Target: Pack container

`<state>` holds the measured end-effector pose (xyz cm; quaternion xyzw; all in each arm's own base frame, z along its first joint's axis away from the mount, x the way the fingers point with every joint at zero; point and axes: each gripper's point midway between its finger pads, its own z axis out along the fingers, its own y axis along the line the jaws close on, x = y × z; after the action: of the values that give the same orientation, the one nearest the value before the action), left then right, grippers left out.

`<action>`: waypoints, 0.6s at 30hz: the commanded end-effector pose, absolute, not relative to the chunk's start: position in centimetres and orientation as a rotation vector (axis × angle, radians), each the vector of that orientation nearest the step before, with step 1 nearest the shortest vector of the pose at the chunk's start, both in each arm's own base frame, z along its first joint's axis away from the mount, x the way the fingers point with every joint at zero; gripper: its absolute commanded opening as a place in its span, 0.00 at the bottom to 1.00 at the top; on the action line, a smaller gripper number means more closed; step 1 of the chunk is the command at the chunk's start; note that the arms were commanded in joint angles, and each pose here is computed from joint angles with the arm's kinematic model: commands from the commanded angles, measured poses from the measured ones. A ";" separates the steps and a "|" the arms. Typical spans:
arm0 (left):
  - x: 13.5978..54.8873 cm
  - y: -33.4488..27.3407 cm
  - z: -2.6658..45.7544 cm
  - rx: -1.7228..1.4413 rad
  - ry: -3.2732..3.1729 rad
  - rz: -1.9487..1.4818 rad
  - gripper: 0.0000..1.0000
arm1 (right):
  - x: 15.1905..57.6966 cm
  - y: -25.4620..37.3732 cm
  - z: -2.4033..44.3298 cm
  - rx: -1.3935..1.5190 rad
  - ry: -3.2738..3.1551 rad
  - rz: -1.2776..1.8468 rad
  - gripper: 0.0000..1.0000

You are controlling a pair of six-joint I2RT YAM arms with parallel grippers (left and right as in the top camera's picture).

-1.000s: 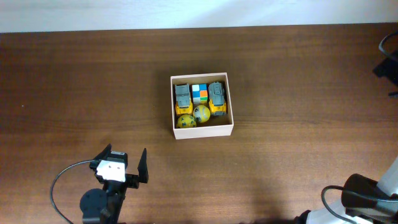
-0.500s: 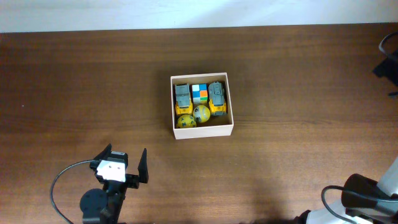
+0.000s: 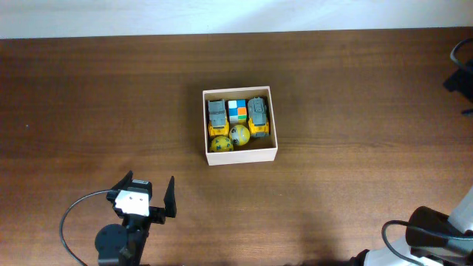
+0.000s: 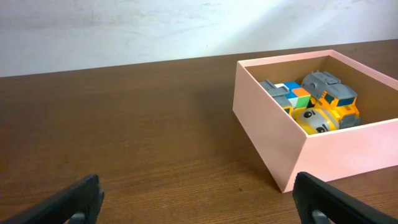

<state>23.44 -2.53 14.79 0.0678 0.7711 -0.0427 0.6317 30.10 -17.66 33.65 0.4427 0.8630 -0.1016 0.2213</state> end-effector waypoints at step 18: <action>23.4 -2.7 14.8 0.177 1.754 -0.097 0.99 | 30.1 -17.8 33.3 1.238 2.391 -0.302 0.99</action>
<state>23.44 -2.53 14.77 0.0677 0.7712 -0.0427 0.6315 30.10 -17.66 33.65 0.4428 0.8629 -0.1016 0.2213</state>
